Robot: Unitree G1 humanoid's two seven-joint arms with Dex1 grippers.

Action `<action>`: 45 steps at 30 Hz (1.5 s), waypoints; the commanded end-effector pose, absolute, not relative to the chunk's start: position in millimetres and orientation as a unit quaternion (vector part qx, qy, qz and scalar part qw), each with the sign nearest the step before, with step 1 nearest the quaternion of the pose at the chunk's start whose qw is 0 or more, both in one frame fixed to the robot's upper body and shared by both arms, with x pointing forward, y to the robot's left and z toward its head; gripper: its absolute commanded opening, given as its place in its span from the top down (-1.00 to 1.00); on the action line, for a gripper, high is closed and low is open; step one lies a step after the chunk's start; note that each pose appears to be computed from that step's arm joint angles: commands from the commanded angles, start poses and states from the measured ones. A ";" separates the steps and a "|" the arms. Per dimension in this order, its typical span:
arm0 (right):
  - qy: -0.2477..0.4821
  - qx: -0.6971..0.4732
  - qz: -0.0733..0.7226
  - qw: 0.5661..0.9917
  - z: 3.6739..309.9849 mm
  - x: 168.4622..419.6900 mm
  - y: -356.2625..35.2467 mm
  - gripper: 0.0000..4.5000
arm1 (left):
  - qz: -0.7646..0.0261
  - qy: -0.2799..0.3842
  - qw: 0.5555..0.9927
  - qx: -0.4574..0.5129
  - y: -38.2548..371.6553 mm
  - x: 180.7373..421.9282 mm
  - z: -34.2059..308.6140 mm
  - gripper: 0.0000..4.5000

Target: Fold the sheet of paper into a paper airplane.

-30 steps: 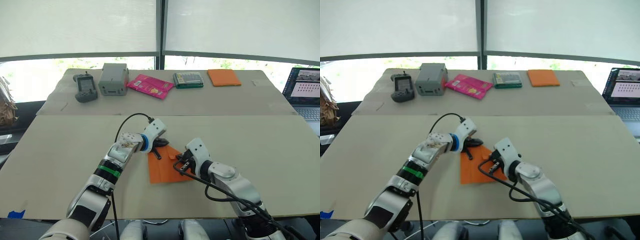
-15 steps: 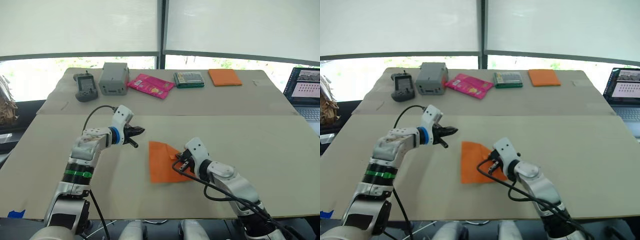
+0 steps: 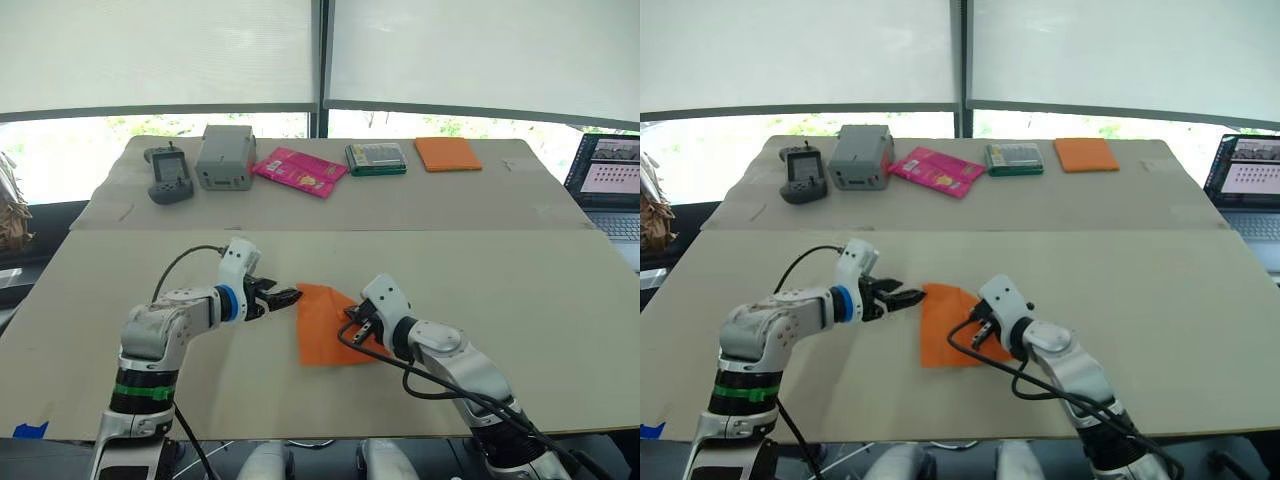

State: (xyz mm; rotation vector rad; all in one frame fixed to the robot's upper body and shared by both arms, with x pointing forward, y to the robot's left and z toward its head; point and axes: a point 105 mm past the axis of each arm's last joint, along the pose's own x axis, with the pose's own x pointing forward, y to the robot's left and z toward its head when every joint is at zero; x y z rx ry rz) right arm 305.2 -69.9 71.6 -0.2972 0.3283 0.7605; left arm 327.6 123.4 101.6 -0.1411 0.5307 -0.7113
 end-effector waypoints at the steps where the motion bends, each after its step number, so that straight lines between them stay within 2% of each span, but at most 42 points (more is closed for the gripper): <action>1: 0.181 -0.148 0.377 0.896 57.9 300.5 -68.5 1.00 | -0.350 0.249 0.900 -0.076 113.0 324.1 105.3 -0.74; 5: 0.179 -0.150 0.376 0.897 58.1 300.8 -69.5 1.00 | -0.350 0.253 0.898 -0.081 107.9 324.1 102.1 -0.22; 13: 0.159 -0.155 0.364 0.904 69.9 306.6 -73.5 1.00 | -0.374 0.237 0.894 -0.064 93.4 325.9 105.8 0.99; 17: 0.125 -0.162 0.365 0.908 90.1 314.2 -75.6 1.00 | -0.404 0.212 0.890 -0.008 86.6 327.4 110.2 0.99; 20: 0.094 -0.166 0.355 0.915 107.9 323.7 -80.1 1.00 | -0.417 0.173 0.890 0.059 88.5 337.7 119.7 0.99; 28: 0.064 -0.151 0.337 0.927 119.1 335.3 -81.5 1.00 | -0.478 0.099 0.845 0.219 74.9 343.0 121.1 0.99; 33: 0.065 -0.140 0.336 0.929 118.3 335.0 -81.4 1.00 | -0.496 0.089 0.825 0.255 65.9 339.4 109.4 0.99; 45: 0.068 -0.128 0.323 0.935 116.6 339.1 -87.4 1.00 | -0.492 0.104 0.819 0.276 50.8 329.7 88.6 0.99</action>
